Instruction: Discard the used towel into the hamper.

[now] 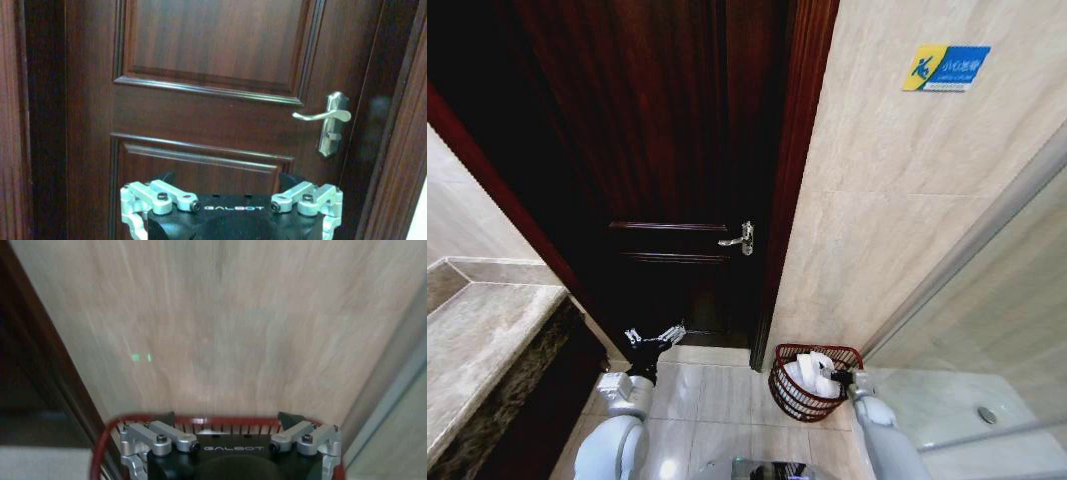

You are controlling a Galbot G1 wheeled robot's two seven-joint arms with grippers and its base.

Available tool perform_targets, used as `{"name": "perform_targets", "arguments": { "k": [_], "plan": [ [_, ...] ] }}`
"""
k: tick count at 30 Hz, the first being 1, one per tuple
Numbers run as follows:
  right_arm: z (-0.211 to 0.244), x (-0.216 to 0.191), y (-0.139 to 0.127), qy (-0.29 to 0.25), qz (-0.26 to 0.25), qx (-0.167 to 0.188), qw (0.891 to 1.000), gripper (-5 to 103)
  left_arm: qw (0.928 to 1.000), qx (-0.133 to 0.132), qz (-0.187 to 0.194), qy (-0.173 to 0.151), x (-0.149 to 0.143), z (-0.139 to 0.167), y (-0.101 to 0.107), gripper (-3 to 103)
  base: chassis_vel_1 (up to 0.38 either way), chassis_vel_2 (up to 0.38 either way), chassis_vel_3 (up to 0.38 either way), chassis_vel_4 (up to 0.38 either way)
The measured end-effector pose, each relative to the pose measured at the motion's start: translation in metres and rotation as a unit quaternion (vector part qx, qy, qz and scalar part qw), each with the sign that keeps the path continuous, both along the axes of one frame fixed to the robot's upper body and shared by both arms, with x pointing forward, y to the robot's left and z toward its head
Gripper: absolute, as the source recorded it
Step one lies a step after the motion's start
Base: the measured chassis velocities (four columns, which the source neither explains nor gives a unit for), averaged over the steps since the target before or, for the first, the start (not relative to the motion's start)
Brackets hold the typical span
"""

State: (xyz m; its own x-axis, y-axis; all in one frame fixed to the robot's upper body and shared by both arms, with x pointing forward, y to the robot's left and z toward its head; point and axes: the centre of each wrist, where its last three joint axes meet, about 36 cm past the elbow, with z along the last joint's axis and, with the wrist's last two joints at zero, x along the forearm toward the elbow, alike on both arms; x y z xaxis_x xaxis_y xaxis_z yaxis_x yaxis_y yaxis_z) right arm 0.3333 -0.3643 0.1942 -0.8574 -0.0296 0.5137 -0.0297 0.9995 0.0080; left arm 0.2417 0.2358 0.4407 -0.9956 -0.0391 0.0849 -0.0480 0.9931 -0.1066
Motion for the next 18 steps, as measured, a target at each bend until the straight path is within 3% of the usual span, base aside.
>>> {"name": "perform_targets", "arguments": {
  "k": [7, 13, 18],
  "plan": [
    [0.072, -0.054, 0.022, -0.076, -0.02, 0.015, 0.997, 100, 1.0, 0.0, 0.0, 0.0, 0.0, 0.0, 0.0, 100, 0.0, 0.0, 0.0, 0.0],
    [0.106, -0.085, 0.04, -0.123, -0.025, 0.016, 0.992, 100, 1.0, 0.0, 0.0, 0.0, 0.0, 0.0, 0.0, 100, 0.0, 0.0, 0.0, 0.0],
    [0.146, -0.116, 0.063, -0.19, -0.026, 0.008, 0.981, 100, 1.0, 0.0, 0.0, 0.0, 0.0, 0.0, 0.0, 100, 0.0, 0.0, 0.0, 0.0]
  ]
}}
